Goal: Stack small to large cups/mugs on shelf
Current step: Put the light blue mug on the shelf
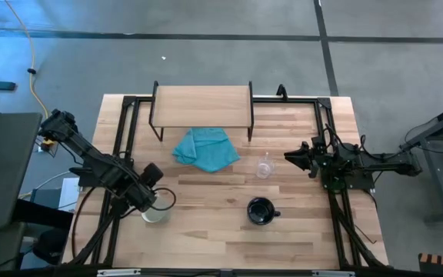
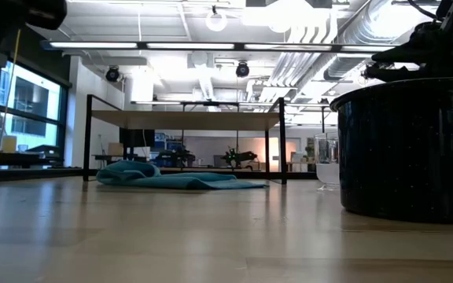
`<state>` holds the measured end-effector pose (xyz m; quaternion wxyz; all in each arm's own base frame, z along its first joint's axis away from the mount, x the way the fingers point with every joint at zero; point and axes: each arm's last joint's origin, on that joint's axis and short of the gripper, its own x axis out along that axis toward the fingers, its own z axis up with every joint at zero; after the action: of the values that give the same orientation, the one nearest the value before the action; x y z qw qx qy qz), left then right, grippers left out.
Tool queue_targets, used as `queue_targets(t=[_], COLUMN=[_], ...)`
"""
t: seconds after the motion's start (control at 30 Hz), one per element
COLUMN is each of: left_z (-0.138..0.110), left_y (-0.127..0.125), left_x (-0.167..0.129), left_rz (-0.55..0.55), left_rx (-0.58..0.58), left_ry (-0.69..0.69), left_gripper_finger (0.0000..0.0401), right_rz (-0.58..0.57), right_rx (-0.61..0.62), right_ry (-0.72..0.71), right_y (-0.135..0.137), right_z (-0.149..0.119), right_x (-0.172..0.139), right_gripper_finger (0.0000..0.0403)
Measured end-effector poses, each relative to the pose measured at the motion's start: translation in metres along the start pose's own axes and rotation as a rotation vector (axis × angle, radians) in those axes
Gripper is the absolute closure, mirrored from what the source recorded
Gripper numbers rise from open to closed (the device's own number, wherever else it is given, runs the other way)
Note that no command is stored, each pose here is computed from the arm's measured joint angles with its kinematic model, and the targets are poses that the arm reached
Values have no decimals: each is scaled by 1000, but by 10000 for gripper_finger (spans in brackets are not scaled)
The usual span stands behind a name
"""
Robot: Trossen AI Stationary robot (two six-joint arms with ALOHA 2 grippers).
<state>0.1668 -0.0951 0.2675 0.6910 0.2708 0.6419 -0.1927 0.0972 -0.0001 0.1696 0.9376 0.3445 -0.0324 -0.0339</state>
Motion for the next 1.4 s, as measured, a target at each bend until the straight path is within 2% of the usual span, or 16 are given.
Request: queue_targets(t=[0.2, 0.6, 1.0, 1.1, 1.2, 1.4], left_z=[1, 6, 8, 8, 8, 8], left_y=[-1, -3, -4, -4, -3, -3], left_x=[15, 40, 53, 53, 53, 53], left_rz=[26, 55, 87, 94, 97, 89], left_rx=[119, 219, 213, 169, 74, -68], left_ry=[-9, -81, -119, -120, -122, -130], left_gripper_finger=[201, 201, 201, 201, 208, 263], right_rz=[0, 0, 0, 0, 0, 0], right_rx=[-2, 23, 24, 24, 24, 16], right_ry=[0, 0, 0, 0, 0, 0], right_y=[0, 0, 0, 0, 0, 0], right_z=[0, 0, 0, 0, 0, 0], right_x=[0, 0, 0, 0, 0, 0], right_gripper_finger=[302, 302, 302, 302, 302, 302])
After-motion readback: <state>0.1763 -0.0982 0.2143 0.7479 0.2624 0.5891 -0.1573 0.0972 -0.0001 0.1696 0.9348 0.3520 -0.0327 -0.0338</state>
